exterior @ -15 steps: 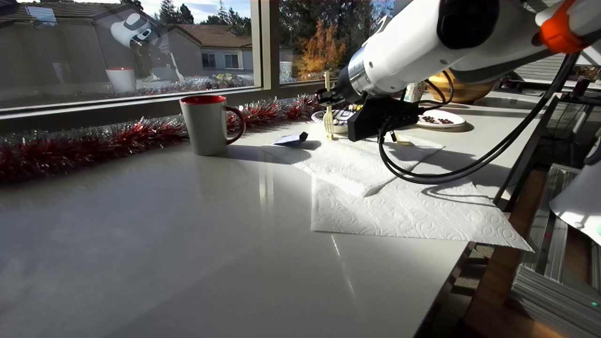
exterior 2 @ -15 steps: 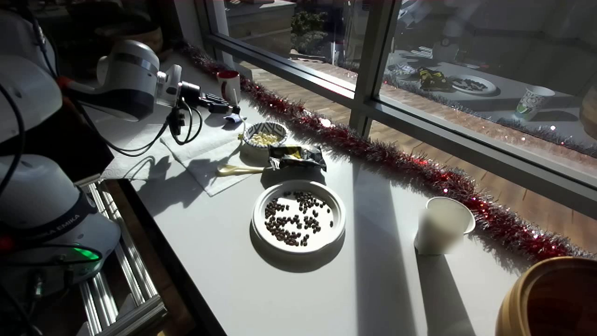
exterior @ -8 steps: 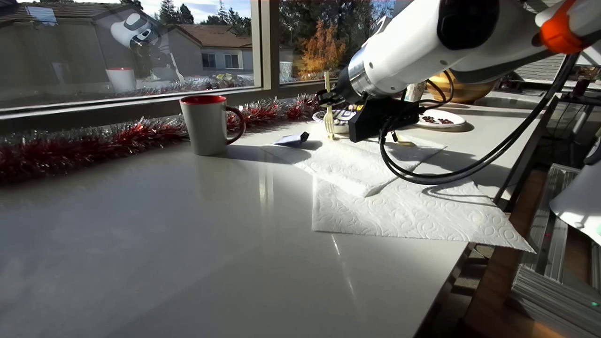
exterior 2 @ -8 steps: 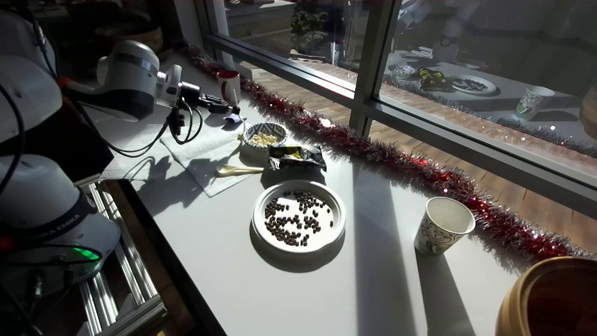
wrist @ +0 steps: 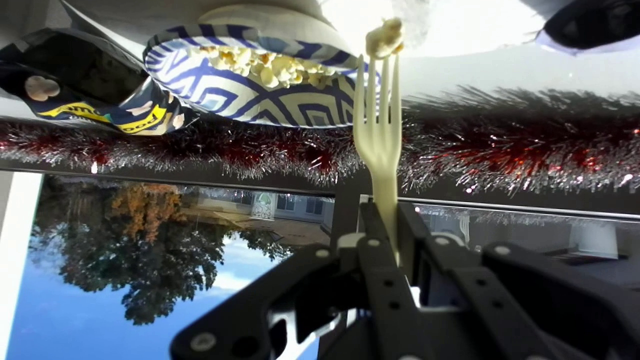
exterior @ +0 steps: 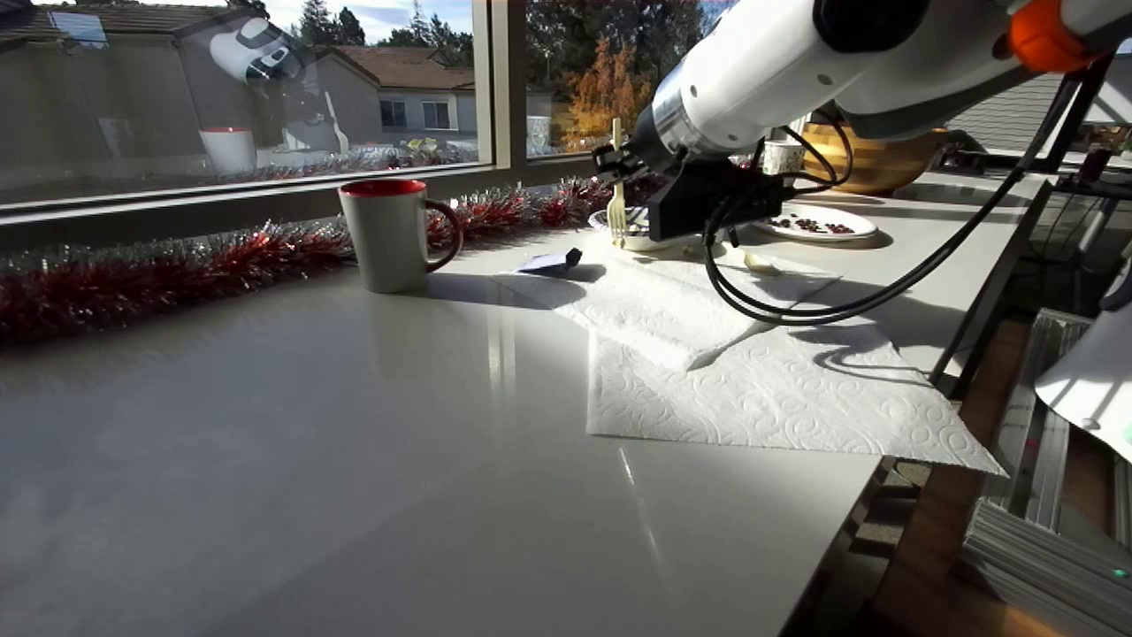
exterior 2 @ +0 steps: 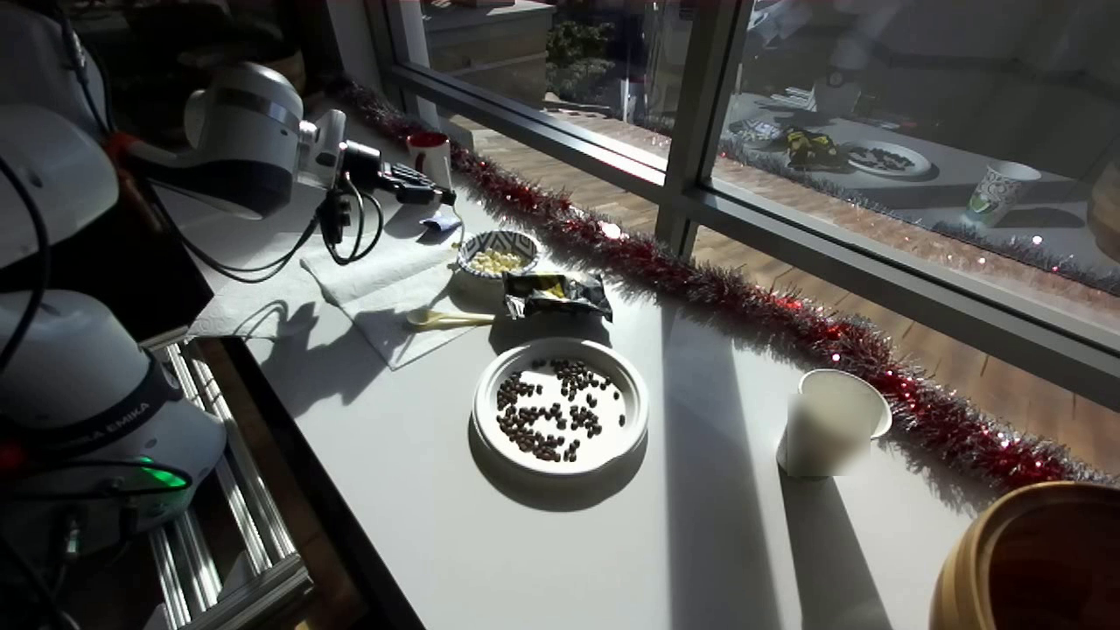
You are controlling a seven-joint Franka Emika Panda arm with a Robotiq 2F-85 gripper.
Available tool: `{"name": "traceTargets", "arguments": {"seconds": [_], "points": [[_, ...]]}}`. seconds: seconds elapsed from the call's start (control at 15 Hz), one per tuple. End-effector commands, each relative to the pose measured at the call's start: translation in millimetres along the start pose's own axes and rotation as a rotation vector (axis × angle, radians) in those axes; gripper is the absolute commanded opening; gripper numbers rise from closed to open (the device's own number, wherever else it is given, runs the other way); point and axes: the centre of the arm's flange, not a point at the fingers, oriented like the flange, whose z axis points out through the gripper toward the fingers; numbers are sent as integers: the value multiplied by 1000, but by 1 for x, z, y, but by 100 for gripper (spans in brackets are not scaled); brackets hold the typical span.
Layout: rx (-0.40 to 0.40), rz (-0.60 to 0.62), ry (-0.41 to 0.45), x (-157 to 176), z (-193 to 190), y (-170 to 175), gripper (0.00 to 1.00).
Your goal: Use the fork to put the white object in the bowl
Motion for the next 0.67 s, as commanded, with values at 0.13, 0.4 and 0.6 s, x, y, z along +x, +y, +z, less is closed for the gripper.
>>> {"name": "traceTargets", "arguments": {"seconds": [0.13, 0.4, 0.6], "points": [[23, 63, -95, 27, -4, -2, 3], [45, 127, -163, 38, -3, -2, 3], [26, 163, -174, 55, -2, 5, 3]]}}
